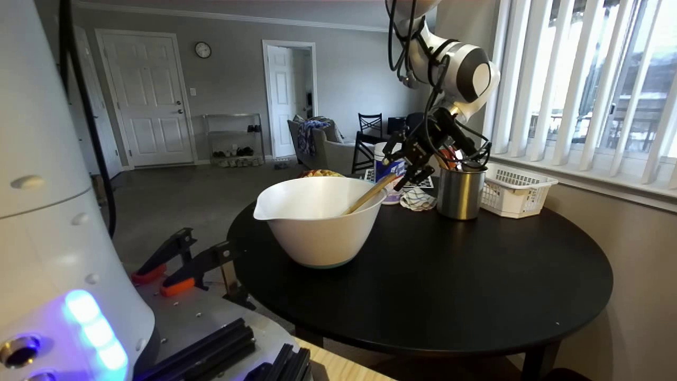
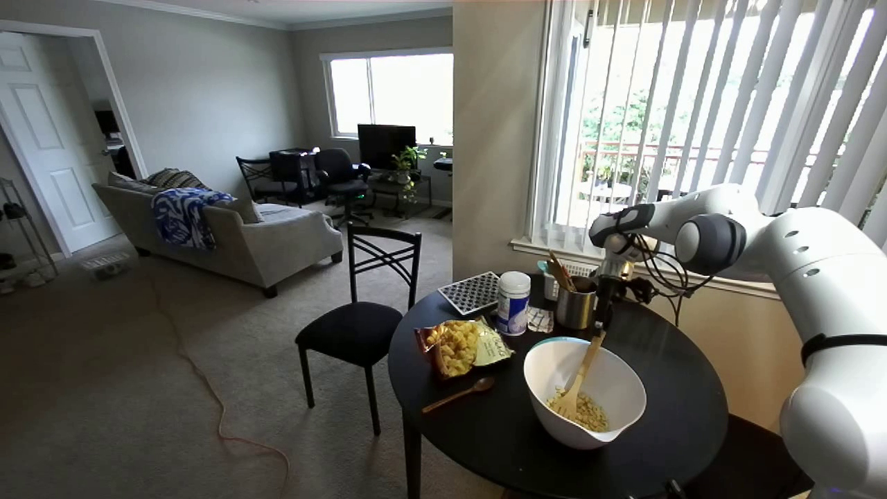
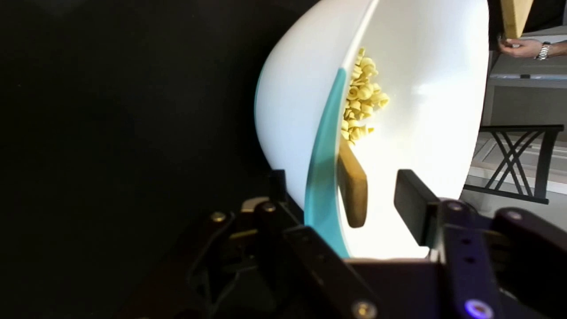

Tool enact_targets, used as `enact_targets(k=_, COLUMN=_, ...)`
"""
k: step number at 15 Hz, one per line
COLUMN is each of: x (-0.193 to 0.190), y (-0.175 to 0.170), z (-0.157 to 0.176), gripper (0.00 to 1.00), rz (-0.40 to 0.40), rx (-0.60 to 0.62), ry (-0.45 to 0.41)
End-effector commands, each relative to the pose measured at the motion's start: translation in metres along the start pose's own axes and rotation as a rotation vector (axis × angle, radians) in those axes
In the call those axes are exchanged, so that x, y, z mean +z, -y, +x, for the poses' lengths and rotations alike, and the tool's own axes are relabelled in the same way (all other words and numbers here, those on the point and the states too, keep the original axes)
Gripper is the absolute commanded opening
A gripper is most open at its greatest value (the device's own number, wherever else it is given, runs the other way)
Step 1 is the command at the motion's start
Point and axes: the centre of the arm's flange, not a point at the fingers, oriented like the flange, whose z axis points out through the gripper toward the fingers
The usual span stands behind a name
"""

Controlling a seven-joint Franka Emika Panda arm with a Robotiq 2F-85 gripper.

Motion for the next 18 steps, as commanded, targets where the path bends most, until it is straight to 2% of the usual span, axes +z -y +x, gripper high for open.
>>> enact_targets(k=1, x=0.001, y=0.020, z=-0.011, gripper=0.34, rz=0.026, rx=-0.013, ry=-0.009)
enact_targets(k=5, x=-0.006, y=0.022, z=-0.013, gripper=0.08, rz=0.016, rx=-0.014, ry=-0.010)
enact_targets(k=7, x=-0.009, y=0.023, z=-0.014, gripper=0.05, rz=0.013, rx=-0.017, ry=-0.013)
enact_targets(k=14, x=-0.018, y=0.031, z=-0.014, gripper=0.07, rz=0.017, rx=-0.028, ry=-0.006)
enact_targets(k=18, x=-0.035, y=0.057, z=-0.016, gripper=0.07, rz=-0.048, rx=-0.040, ry=0.013)
